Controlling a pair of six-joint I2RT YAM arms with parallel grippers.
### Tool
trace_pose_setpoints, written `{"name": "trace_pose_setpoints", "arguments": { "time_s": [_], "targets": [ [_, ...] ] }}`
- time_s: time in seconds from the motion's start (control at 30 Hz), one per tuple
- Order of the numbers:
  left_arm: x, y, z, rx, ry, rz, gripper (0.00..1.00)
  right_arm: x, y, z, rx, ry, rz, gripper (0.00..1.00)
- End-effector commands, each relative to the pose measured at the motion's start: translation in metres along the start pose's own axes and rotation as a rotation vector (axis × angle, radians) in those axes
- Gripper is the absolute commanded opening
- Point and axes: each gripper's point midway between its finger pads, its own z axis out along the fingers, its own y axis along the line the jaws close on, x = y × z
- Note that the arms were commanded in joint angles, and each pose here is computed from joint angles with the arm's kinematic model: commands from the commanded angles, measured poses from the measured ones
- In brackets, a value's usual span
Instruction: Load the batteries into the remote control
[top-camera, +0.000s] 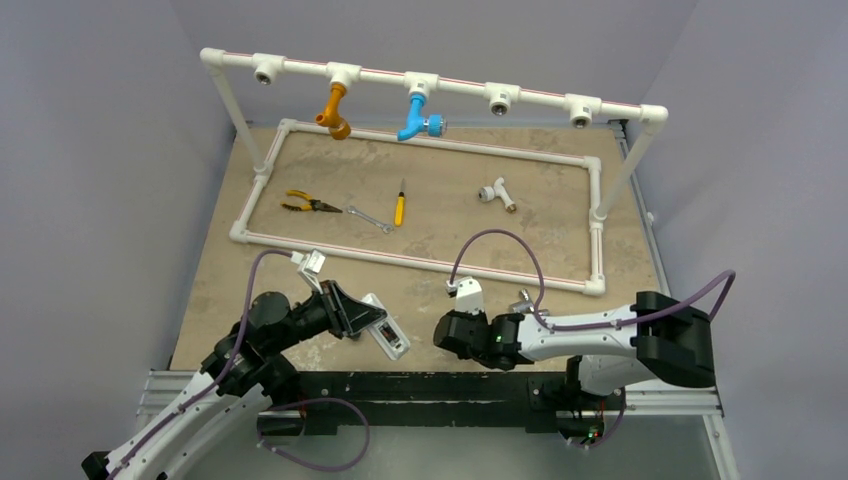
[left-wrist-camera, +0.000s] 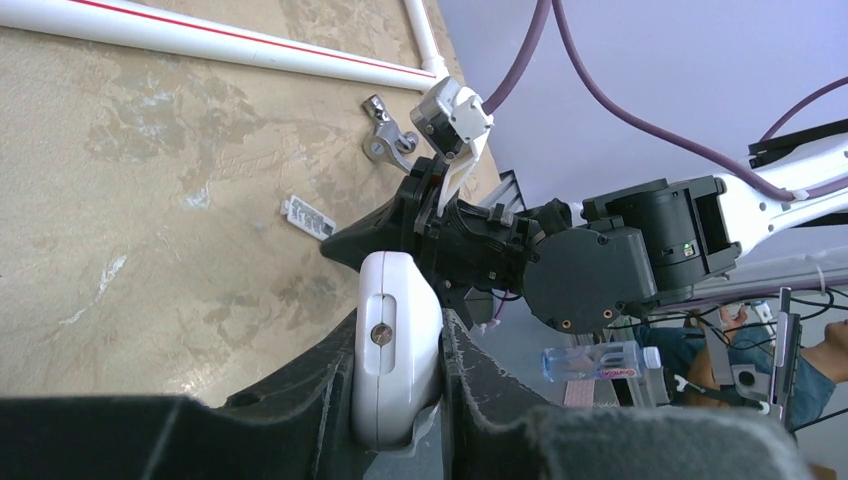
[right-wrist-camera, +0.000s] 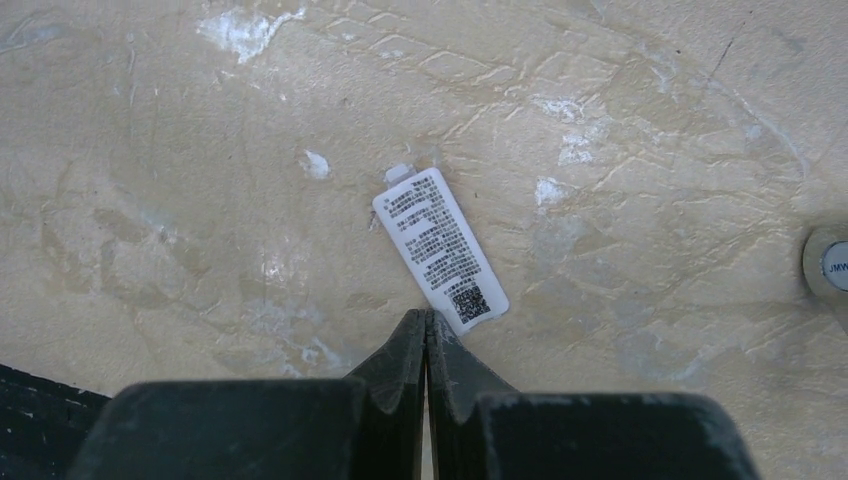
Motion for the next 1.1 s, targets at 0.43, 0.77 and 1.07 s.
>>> {"name": "trace_pose_setpoints", "arguments": {
  "time_s": [0.43, 0.77, 1.07],
  "targets": [
    [-0.011, -0.016, 0.003, 0.051, -0.022, 0.035, 0.0, -0.013, -0.053, 0.018, 0.186, 0.032, 0.025, 0.0],
    [-0.013, -0.02, 0.003, 0.05, -0.016, 0.047, 0.0, -0.022, -0.052, 0.029, 0.201, 0.042, -0.002, 0.0],
    [-0.014, -0.021, 0.003, 0.048, -0.014, 0.049, 0.0, -0.023, -0.043, 0.042, 0.188, 0.052, -0.038, 0.0]
  ]
}}
